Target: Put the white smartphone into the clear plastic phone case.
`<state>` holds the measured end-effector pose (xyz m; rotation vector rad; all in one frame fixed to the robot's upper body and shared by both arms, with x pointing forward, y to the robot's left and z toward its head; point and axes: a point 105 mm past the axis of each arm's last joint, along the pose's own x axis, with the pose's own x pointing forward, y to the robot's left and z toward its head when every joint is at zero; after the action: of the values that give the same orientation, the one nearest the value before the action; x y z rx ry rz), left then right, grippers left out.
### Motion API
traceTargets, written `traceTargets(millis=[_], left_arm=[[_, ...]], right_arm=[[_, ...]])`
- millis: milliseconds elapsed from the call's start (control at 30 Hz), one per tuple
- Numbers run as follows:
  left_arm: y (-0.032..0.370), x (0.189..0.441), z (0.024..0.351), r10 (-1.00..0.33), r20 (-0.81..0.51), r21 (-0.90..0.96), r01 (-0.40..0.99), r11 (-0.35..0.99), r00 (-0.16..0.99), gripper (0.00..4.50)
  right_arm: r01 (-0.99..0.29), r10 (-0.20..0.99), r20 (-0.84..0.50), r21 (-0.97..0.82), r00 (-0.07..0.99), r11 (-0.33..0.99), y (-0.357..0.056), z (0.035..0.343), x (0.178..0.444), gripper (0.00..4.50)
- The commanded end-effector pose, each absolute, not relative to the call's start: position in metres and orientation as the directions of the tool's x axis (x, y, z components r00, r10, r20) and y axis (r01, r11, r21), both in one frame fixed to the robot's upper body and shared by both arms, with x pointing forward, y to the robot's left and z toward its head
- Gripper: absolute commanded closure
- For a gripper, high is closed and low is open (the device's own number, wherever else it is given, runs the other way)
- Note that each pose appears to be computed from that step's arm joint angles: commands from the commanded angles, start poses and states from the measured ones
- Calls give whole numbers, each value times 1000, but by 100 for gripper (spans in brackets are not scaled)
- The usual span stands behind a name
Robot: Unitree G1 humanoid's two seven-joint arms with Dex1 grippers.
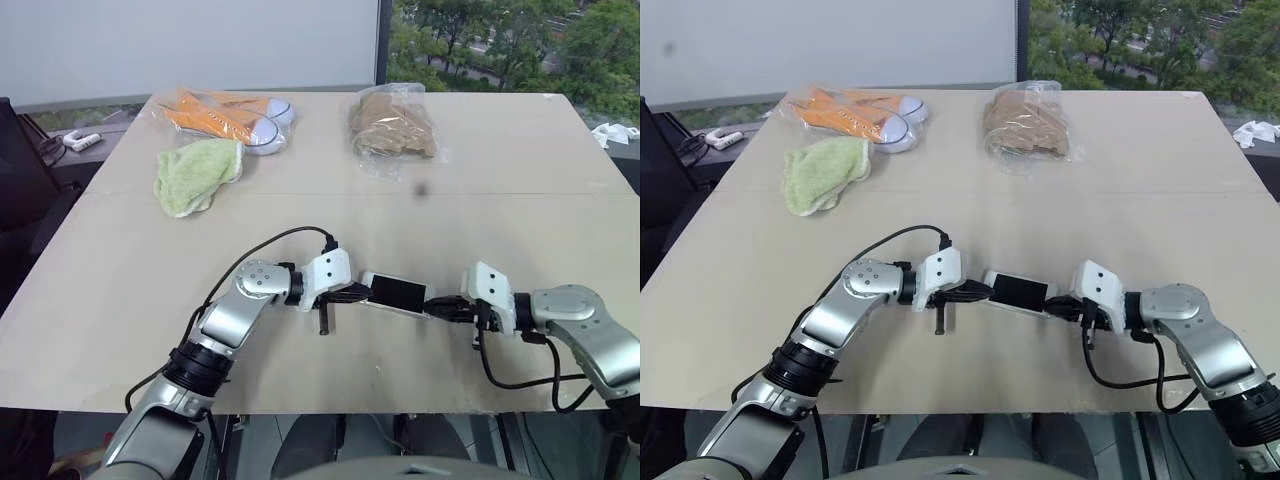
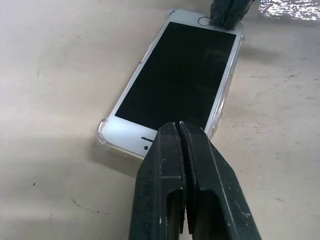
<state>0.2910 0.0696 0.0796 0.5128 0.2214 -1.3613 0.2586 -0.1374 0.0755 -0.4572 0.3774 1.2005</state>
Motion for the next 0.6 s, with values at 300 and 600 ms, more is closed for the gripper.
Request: traceTargets(millis=[300,600], left_arm=[[72,290,78,-866,-453,217,969,123,211,443],[68,293,84,-880,-420,230,964,134,222,443]], right_arm=[[-939,672,-678,-80,297,335,-150,36,255,450],[-918,792,-487,-52,367,393,-136,74,262,450]])
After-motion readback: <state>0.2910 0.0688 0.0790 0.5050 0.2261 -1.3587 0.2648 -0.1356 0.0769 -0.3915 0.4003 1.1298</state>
